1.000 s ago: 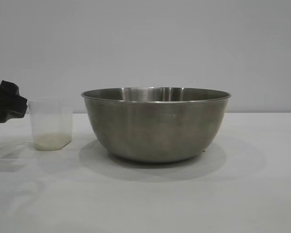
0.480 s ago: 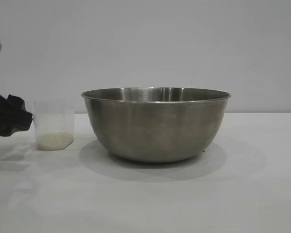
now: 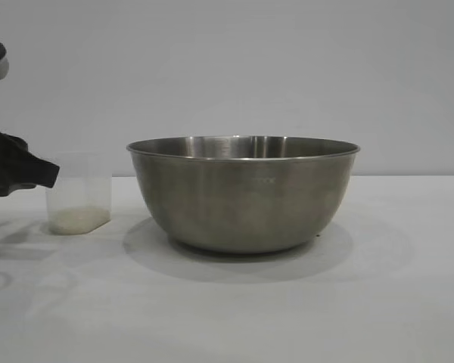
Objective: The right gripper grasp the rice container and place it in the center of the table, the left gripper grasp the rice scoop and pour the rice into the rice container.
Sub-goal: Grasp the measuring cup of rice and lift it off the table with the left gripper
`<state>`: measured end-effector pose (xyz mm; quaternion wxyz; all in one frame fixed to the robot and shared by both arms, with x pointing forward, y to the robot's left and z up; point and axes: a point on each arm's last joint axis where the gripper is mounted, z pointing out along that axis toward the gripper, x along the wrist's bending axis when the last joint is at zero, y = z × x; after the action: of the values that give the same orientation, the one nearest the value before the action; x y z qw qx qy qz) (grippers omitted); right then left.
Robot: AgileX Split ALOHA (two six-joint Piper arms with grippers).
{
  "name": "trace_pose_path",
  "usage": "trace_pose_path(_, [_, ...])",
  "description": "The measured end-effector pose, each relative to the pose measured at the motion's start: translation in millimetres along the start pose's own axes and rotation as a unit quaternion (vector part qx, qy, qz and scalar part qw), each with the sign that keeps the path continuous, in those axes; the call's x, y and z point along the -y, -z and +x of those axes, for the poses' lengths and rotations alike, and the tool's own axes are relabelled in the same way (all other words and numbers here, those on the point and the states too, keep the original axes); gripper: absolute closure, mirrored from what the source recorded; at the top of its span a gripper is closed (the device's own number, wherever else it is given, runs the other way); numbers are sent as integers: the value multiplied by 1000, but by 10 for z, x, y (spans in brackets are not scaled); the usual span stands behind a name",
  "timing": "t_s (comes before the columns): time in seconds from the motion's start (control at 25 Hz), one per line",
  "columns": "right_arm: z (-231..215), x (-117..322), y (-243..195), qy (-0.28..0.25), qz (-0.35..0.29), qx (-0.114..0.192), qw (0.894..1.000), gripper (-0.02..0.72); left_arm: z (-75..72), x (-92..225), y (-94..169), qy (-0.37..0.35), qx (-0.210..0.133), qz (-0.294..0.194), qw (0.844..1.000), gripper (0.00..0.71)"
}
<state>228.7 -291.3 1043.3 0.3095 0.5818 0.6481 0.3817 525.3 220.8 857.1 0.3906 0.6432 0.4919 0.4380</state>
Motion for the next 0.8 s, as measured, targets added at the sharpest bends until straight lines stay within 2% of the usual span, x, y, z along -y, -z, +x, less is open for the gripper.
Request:
trace_pose_path(0.32, [0,0,0,0,0,0,1000,225,-11,-59,-62,-13,-2,-13,1000,370])
trace_pose_path(0.36, [0,0,0,0,0,0,1000,225,-14,-56,-72,-14,-2,-13,1000,429])
trace_pose_path(0.44, [0,0,0,0,0,0,1000,225,-22,-59,-107,-13,-3,-15,1000,481])
trace_pose_path(0.68, [0,0,0,0,0,0,1000,225,-42,-35,-191,-14,-3,-15,1000,467])
trace_pose_path(0.72, [0,0,0,0,0,0,1000,225,-45,-46,-208,-13,-4,-18,1000,427])
trace_pose_path(0.8, [0,0,0,0,0,0,1000,225,-57,-68,-233,-15,0,-23,1000,423])
